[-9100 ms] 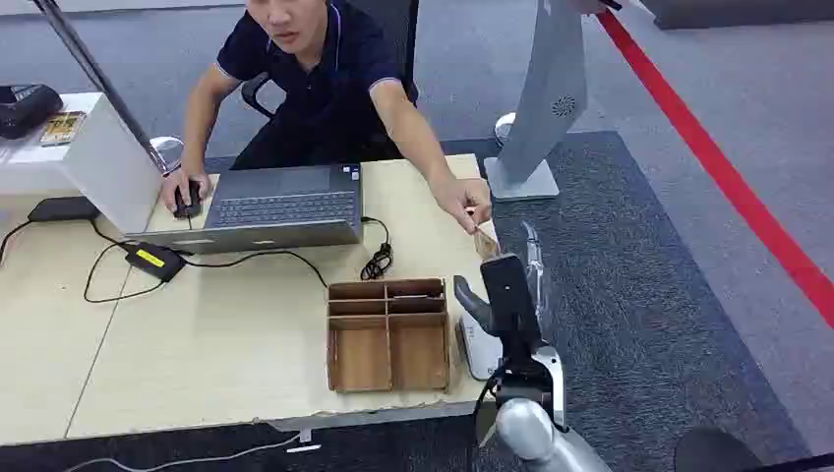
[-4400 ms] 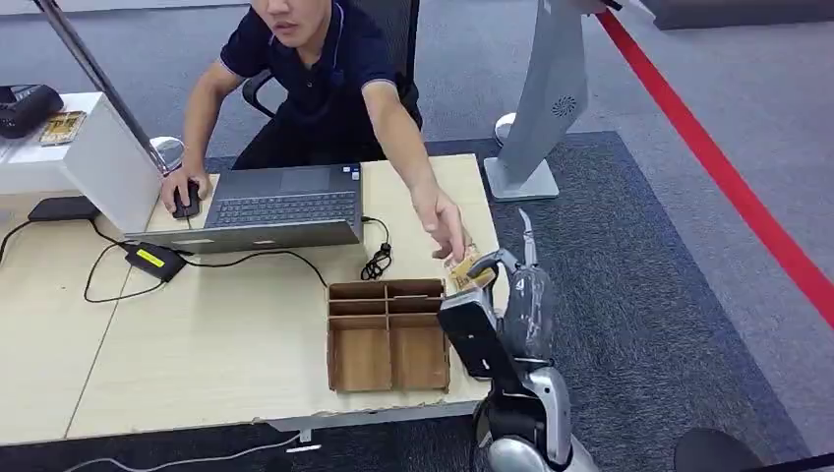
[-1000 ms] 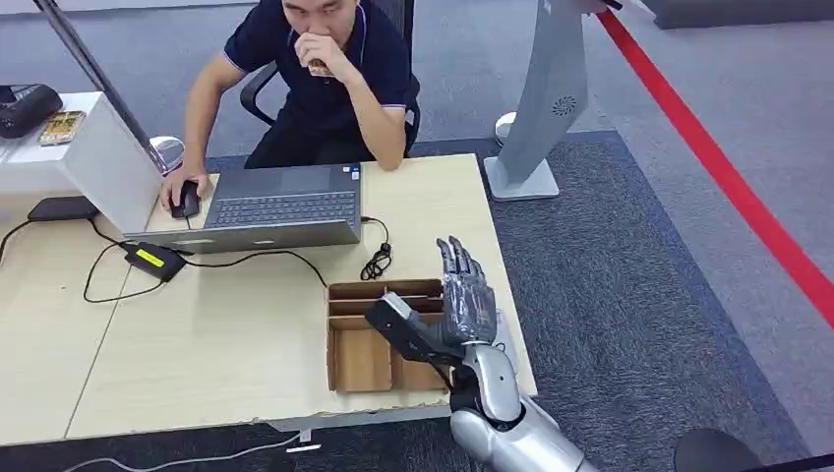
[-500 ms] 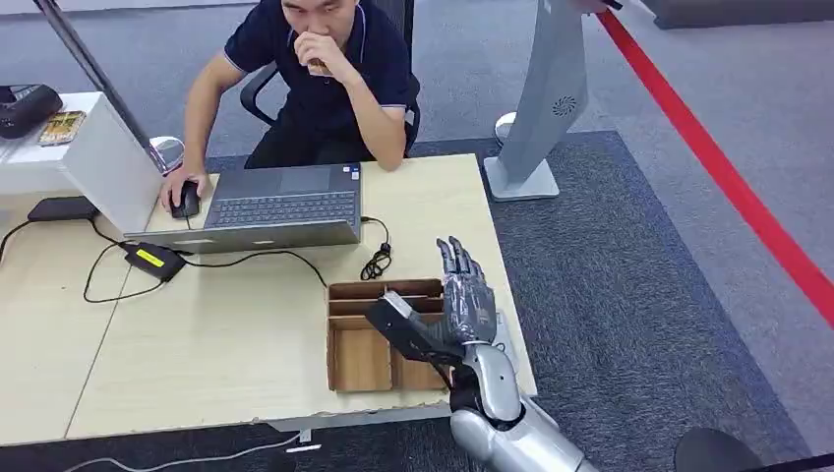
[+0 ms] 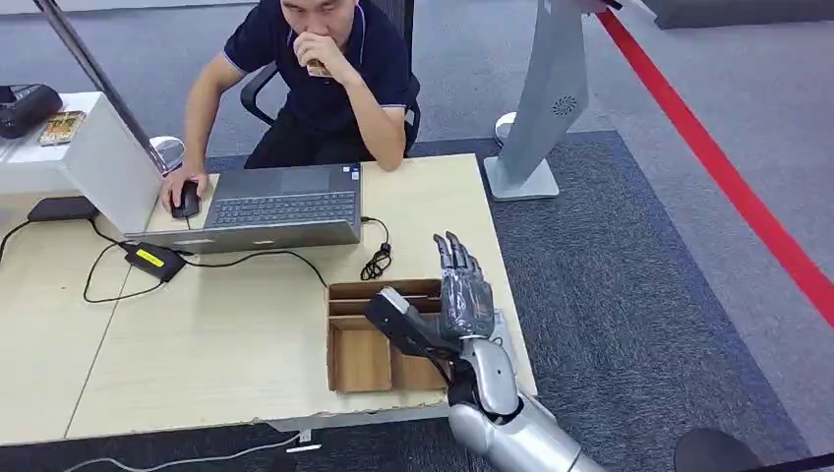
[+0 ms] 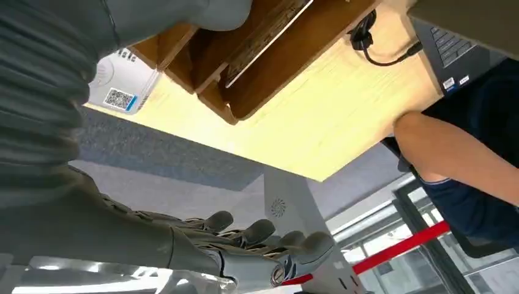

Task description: Pass the card to the sensor for recognition and then transmit it.

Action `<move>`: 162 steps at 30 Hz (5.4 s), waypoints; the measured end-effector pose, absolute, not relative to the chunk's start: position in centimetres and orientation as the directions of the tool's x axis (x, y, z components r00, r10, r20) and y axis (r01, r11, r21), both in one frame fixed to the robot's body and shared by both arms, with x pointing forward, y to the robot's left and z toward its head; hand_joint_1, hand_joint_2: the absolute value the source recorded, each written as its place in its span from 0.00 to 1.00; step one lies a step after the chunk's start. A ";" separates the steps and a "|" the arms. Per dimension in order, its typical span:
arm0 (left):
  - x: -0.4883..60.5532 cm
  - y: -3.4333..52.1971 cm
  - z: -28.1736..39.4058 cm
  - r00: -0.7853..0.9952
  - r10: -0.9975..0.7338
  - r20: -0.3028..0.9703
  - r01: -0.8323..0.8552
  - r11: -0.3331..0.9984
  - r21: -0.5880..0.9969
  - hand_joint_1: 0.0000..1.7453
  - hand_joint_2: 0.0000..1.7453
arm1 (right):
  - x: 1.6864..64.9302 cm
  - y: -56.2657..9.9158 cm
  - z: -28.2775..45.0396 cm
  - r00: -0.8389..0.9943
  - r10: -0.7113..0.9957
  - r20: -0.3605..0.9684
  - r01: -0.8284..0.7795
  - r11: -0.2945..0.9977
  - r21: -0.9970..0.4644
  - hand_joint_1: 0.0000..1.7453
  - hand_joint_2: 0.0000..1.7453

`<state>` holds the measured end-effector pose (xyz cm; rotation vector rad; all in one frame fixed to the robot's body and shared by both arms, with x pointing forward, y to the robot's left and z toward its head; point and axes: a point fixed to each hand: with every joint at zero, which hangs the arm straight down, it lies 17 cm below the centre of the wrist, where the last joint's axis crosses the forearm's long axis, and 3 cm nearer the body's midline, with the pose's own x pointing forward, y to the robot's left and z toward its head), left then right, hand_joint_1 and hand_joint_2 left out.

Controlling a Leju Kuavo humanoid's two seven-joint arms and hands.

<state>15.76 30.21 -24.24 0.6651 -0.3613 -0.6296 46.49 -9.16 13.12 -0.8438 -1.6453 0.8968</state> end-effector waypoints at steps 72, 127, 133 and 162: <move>15.8 30.1 -24.2 0.755 -0.645 0.119 0.421 0.615 0.667 0.00 0.00 | 46.6 -9.5 11.1 -0.191 0.869 0.457 0.069 0.476 -0.877 0.04 1.00; 15.8 30.0 -24.2 0.738 -0.665 0.113 0.438 0.599 0.670 0.00 0.00 | 46.6 -9.3 10.8 -0.187 0.871 0.454 0.052 0.470 -0.881 0.21 1.00; 15.8 30.0 -24.2 0.737 -0.667 0.113 0.439 0.598 0.670 0.00 0.00 | 46.6 -9.4 10.8 -0.182 0.873 0.453 0.050 0.468 -0.882 0.24 1.00; 15.8 30.0 -24.3 0.738 -0.666 0.113 0.438 0.599 0.670 0.00 0.00 | 46.1 -9.0 10.0 -0.179 0.878 0.444 0.027 0.455 -0.890 1.00 1.00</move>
